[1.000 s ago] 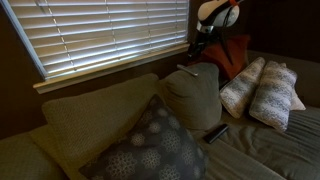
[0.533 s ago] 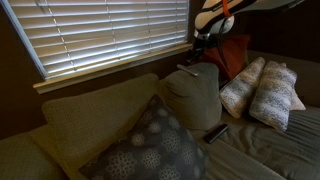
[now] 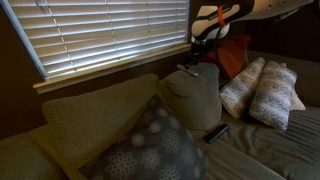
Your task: Put the grey remote control on the seat of the sofa.
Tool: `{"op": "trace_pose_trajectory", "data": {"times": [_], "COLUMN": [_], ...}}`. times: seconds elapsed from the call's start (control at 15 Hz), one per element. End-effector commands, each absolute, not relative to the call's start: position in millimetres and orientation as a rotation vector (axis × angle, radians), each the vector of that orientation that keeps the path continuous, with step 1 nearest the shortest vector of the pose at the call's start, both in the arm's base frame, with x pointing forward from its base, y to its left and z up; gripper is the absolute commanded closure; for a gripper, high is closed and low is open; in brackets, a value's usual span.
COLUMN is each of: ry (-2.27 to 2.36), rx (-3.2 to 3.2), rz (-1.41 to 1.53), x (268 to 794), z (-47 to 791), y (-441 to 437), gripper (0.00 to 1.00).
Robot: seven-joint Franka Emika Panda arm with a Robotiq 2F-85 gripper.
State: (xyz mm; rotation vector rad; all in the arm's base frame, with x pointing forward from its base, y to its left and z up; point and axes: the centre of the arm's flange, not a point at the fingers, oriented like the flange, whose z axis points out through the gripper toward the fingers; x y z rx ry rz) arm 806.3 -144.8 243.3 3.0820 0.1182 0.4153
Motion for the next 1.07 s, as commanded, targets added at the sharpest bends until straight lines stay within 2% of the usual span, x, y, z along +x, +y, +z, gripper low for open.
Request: {"op": "trace_pose_trajectory", "data": {"times": [0.0,0.27,0.33,0.4,0.73,0.87,1.0], "ry": [0.117,0.120,0.122,0.124,0.138,0.134,0.095], "rx": [3.063,3.066,3.064,3.065,3.067,3.069,3.083], "rz": [0.412,0.409,0.408,0.409,0.408,0.408,0.405], "x": [834,838,839,839,841,840,834], "z": [235,225,222,221,213,213,222], "y": [-145,-143,-142,-142,-140,-139,-136], "gripper": [0.00,0.00,0.08,0.26,0.62,0.71,0.71]}}
